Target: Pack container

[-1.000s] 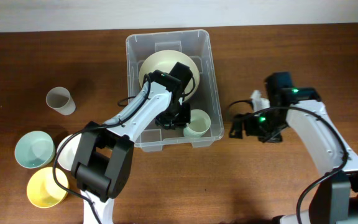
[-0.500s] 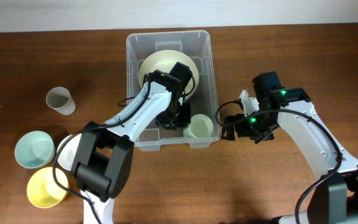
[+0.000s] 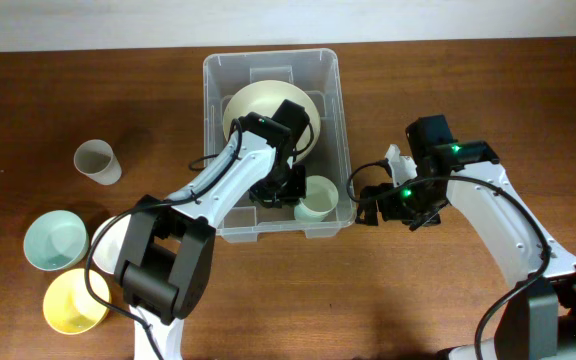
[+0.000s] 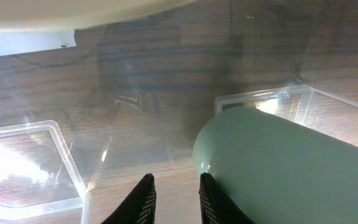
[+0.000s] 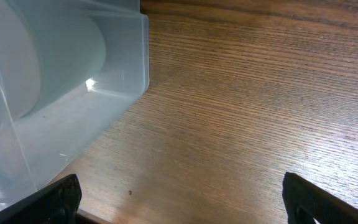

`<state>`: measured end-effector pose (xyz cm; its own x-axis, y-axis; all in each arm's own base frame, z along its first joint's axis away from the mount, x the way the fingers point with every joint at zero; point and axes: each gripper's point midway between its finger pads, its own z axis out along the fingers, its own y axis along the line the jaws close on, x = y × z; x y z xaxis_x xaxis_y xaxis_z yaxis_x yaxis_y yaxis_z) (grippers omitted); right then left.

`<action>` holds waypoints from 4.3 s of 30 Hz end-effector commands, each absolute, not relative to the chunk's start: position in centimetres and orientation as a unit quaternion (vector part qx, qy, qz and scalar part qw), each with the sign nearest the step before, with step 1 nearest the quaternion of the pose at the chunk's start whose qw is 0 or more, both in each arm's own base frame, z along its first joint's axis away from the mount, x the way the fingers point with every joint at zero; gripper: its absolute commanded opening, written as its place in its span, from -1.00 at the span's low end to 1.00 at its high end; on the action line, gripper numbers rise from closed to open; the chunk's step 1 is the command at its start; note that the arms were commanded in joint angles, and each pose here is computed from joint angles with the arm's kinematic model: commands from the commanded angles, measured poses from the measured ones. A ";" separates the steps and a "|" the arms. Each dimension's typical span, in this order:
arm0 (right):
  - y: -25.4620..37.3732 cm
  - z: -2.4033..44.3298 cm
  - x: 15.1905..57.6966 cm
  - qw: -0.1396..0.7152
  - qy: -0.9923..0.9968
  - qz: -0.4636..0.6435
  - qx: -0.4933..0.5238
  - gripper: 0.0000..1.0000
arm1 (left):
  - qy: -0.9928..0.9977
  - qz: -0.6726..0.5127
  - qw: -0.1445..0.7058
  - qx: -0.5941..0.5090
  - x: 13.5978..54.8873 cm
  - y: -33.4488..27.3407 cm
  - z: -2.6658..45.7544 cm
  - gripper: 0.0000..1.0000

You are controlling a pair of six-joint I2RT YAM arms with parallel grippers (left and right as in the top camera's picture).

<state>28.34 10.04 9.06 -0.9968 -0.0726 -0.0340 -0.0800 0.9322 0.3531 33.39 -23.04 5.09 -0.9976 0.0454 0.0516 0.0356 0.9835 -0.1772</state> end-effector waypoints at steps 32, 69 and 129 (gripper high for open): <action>10.1 8.8 28.2 0.007 0.983 0.178 -0.047 0.98 | -0.995 0.091 -0.001 -0.029 36.4 -21.0 5.1 -0.48; -6.9 16.8 25.8 0.126 0.952 0.021 0.279 0.98 | -0.965 -0.035 -0.142 0.216 44.1 8.1 21.1 0.36; -6.8 16.8 25.9 0.129 0.953 0.022 0.273 0.98 | -0.976 0.071 -0.205 -0.020 41.4 -16.5 28.1 -0.99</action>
<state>25.50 -7.00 16.10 -0.8171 0.5365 -0.2107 0.5286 0.8433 0.0975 42.65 -12.76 29.35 -0.8932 -0.0204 -0.4492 0.0283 0.9944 -0.1014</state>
